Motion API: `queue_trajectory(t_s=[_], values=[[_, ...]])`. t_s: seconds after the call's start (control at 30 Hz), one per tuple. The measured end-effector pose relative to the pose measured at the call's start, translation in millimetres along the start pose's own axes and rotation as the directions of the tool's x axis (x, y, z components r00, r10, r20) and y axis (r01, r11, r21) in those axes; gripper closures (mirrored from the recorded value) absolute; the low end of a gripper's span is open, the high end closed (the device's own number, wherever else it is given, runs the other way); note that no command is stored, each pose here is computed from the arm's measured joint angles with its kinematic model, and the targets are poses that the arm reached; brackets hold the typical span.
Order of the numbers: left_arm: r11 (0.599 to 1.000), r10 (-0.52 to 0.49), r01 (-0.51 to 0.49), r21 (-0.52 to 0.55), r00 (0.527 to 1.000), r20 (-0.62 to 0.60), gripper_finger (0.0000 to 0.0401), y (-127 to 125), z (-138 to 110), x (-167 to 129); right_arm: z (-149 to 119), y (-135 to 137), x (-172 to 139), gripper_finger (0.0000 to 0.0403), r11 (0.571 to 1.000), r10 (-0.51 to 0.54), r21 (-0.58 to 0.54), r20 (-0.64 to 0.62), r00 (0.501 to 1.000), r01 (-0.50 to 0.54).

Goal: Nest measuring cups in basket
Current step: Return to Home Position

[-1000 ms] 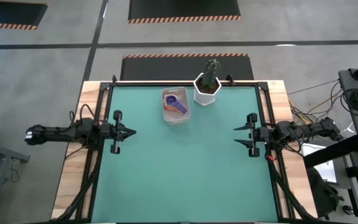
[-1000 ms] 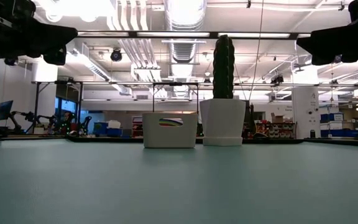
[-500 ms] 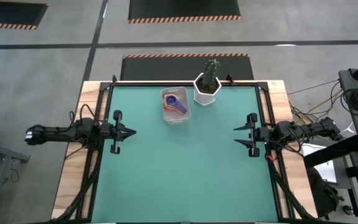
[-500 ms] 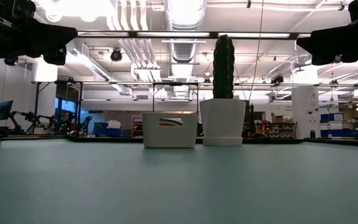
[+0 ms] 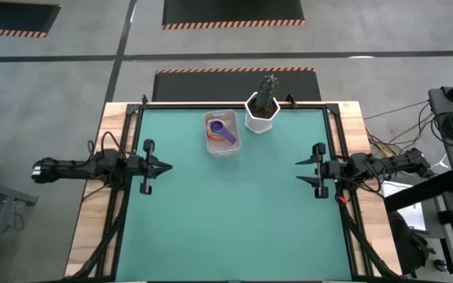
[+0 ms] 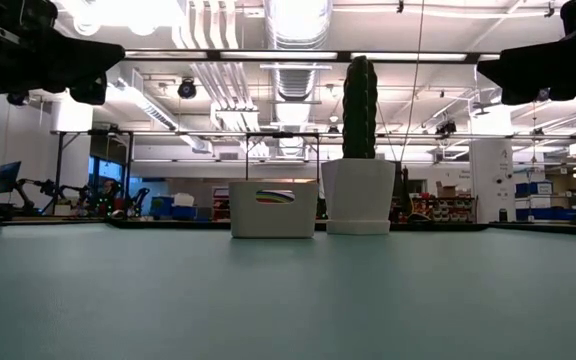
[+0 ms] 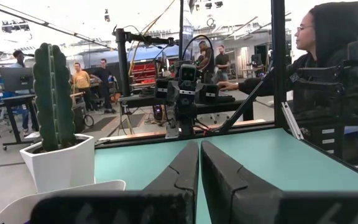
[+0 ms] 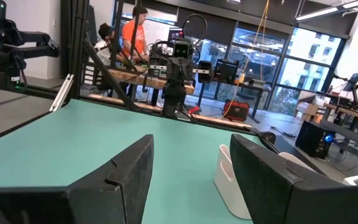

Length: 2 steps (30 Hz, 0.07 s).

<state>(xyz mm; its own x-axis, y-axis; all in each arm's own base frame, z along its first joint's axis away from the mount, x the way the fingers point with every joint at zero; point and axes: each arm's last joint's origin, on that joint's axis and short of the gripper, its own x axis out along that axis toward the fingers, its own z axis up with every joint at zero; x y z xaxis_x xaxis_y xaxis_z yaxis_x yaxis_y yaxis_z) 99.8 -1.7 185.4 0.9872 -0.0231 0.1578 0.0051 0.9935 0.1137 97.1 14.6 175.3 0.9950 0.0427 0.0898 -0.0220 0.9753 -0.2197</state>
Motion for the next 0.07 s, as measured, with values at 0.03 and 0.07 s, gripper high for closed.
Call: queue_trajectory(t_s=[0.03,0.07], values=[[1.000,0.000,0.000,0.000,1.000,0.000,0.0401,0.0,0.0,0.0,0.0,0.0,0.0,0.0202,1.000,0.000,0.000,0.000,1.000,0.000],[1.000,0.000,0.000,0.000,1.000,0.000,0.0401,0.0,0.0,0.0,0.0,0.0,0.0,0.0202,1.000,0.000,0.000,0.000,1.000,0.000]])
